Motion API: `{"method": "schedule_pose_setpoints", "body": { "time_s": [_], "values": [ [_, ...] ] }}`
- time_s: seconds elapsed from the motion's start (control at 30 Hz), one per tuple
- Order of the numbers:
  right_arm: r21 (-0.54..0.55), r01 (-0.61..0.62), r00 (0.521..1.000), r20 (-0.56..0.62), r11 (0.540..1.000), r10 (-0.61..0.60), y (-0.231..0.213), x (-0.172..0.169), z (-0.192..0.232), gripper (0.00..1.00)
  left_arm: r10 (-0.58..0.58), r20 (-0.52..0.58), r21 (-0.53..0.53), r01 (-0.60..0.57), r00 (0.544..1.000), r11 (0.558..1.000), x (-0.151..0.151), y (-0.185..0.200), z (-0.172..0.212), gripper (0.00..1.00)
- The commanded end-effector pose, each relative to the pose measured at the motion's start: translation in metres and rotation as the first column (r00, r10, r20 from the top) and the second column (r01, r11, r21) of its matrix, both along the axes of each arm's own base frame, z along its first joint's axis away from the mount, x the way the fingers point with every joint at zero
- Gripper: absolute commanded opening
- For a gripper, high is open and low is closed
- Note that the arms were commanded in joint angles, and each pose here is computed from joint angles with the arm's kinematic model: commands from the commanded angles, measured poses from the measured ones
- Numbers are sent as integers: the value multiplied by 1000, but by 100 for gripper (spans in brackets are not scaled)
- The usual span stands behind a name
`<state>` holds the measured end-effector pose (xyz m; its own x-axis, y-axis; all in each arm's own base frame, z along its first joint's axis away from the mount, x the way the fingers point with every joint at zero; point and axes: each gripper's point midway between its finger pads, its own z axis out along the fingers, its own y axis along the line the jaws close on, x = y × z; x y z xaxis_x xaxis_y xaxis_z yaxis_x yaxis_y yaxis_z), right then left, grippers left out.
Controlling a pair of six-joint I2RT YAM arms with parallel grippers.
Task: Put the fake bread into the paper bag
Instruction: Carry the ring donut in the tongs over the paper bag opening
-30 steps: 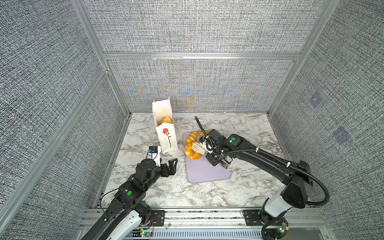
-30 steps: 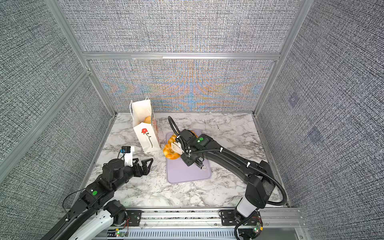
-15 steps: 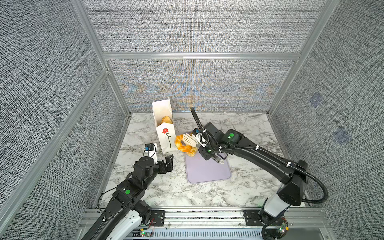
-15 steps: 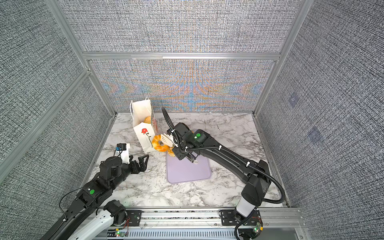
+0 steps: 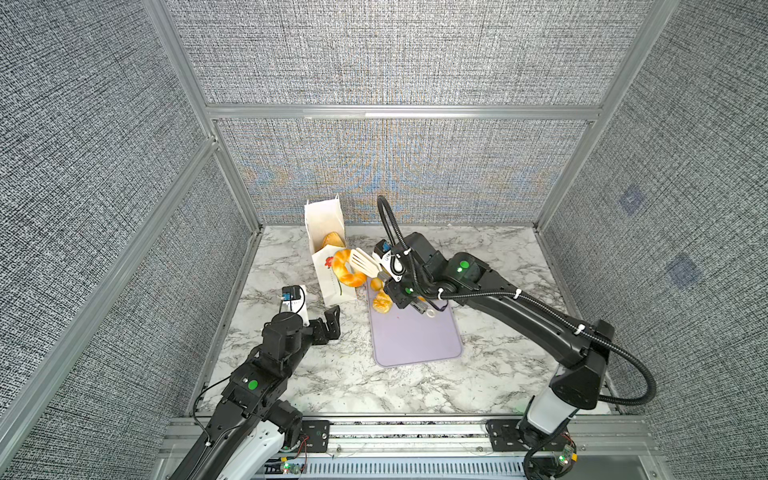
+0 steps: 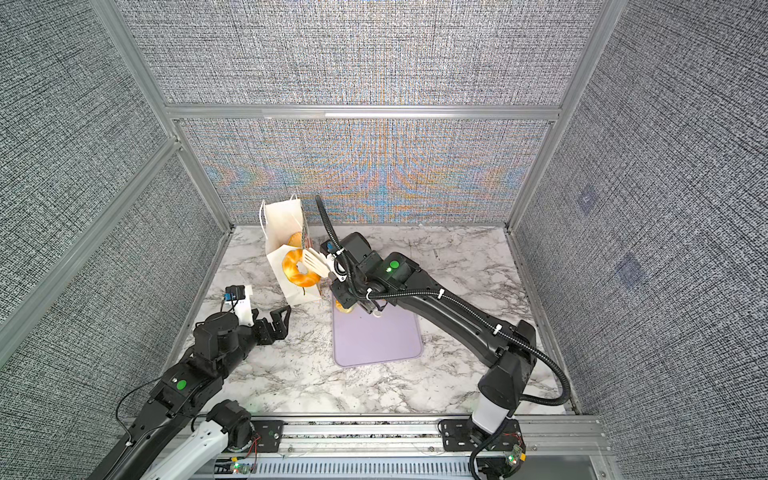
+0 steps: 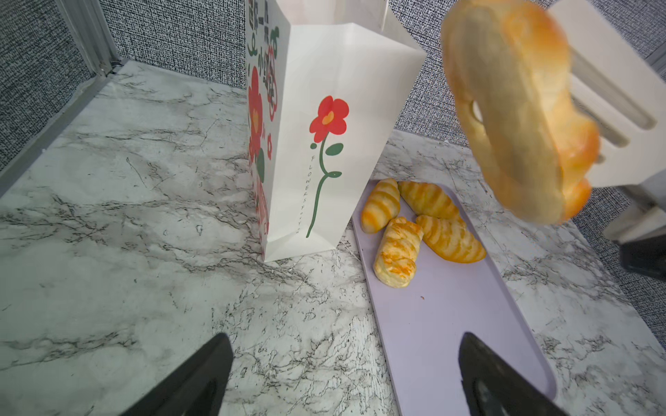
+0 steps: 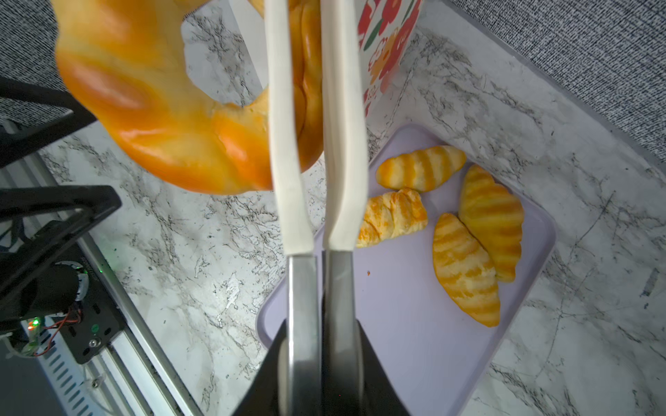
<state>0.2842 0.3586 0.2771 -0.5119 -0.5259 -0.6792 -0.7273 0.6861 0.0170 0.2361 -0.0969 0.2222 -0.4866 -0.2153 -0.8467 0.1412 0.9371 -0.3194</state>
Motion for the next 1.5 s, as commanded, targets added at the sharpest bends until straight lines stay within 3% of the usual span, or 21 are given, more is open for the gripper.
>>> {"method": "schedule_pose_setpoints", "body": {
  "time_s": [0.0,0.7,1.47],
  "values": [
    [84,-15,998,56,996,11,17,6,25,25,15,-2,9,-15,1000,1000,-1,4,-1,100],
    [190,27,979,196,982,-64,69,59,51,26,-12,-15,-4,12,1000,1000,-2,-1,-5,100],
    [99,154,942,287,983,-177,71,100,33,29,-29,-13,-14,29,999,999,-4,-3,-5,100]
  ]
}}
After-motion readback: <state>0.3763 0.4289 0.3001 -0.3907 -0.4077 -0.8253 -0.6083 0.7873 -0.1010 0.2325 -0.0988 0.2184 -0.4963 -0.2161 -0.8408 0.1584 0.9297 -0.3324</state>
